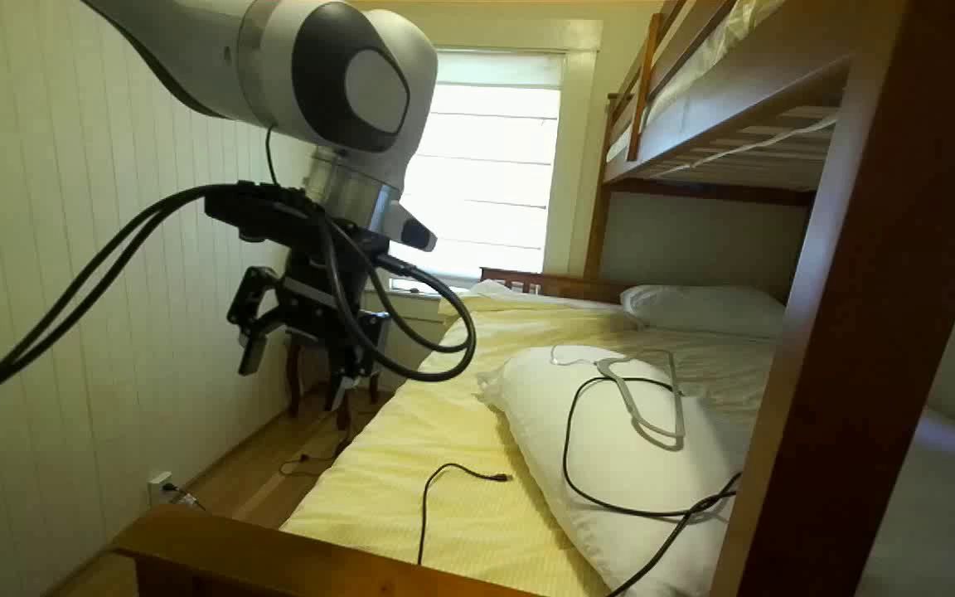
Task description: Remove the cable from the pillow
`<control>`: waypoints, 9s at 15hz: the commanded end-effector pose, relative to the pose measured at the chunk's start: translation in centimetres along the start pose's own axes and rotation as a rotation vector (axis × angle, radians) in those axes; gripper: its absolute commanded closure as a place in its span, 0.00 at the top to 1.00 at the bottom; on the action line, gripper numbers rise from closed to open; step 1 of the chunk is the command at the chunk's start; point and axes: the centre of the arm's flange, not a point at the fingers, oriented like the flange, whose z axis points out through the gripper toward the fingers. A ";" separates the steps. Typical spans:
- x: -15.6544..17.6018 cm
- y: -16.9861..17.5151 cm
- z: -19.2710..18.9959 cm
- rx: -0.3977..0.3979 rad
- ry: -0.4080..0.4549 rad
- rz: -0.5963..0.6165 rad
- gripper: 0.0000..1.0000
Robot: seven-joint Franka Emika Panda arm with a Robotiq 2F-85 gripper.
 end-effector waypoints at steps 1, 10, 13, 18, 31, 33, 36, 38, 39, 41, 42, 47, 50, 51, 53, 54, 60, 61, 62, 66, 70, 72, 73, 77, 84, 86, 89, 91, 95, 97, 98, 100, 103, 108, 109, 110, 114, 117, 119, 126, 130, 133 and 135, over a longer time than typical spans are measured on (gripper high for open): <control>0.0 0.0 0.0 0.000 0.000 0.000 1.00; 3.2 5.3 -1.5 -0.014 0.196 0.176 1.00; 5.0 9.8 -3.5 -0.100 0.360 0.259 1.00; 9.3 13.9 -4.7 -0.229 0.480 0.416 1.00; 12.1 17.8 -3.9 -0.355 0.617 0.481 1.00; 13.5 19.3 -4.5 -0.465 0.665 0.423 1.00; 15.6 21.5 -4.9 -0.631 0.691 0.399 1.00; 17.3 22.7 -4.8 -0.714 0.687 0.380 1.00; 18.1 23.2 -4.7 -0.746 0.678 0.371 1.00; 19.6 23.6 -3.9 -0.793 0.663 0.350 1.00; 20.3 23.7 -3.2 -0.805 0.659 0.341 1.00; 23.7 24.2 0.2 -0.860 0.647 0.292 1.00; 24.9 25.0 1.2 -0.874 0.662 0.251 1.00; 25.1 25.4 1.8 -0.881 0.657 0.241 1.00; 25.6 26.0 2.4 -0.907 0.659 0.215 0.92; 25.6 26.4 2.7 -0.924 0.665 0.207 0.85; 25.7 27.6 3.6 -0.961 0.681 0.213 0.36; 25.8 27.5 3.6 -0.955 0.683 0.222 0.28; 25.7 27.3 3.7 -0.954 0.684 0.229 0.22; 25.9 26.1 2.8 -0.946 0.703 0.241 0.00; 26.0 24.9 1.2 -0.950 0.731 0.243 0.01; 26.3 23.9 -0.6 -0.959 0.769 0.213 0.01; 26.8 23.0 -1.6 -0.965 0.784 0.169 0.01; 29.6 19.4 -5.2 -1.038 0.748 -0.039 0.01; 31.2 16.0 -6.6 -1.116 0.706 -0.239 0.05; 31.4 16.1 -6.6 -1.123 0.700 -0.251 0.05; 31.6 16.2 -6.5 -1.124 0.696 -0.254 0.01; 33.5 17.7 -6.8 -1.220 0.710 -0.338 0.01; 38.7 19.5 -9.7 -1.333 0.687 -0.513 0.01; 41.0 19.9 -10.4 -1.363 0.667 -0.606 0.01; 42.3 19.8 -10.3 -1.372 0.663 -0.659 0.01; 44.2 19.6 -9.8 -1.384 0.666 -0.770 0.01; 46.7 19.3 -8.8 -1.405 0.684 -0.942 0.01; 49.5 19.9 -6.5 -1.495 0.736 -1.169 0.01; 43.9 17.8 -4.6 -1.444 0.673 -1.102 0.05; 44.2 17.9 -4.3 -1.457 0.686 -1.129 0.05; 44.6 18.3 -4.3 -1.485 0.697 -1.145 0.05; 46.3 19.0 -3.2 -1.474 0.728 -1.219 0.01; 47.3 19.0 -2.6 -1.457 0.736 -1.287 0.01; 48.9 20.1 -1.7 -1.464 0.670 -1.435 0.32; 47.6 18.6 -3.1 -1.412 0.653 -1.435 0.58; 45.9 16.1 -4.1 -1.309 0.614 -1.427 0.80; 44.7 15.0 -4.9 -1.245 0.567 -1.414 0.92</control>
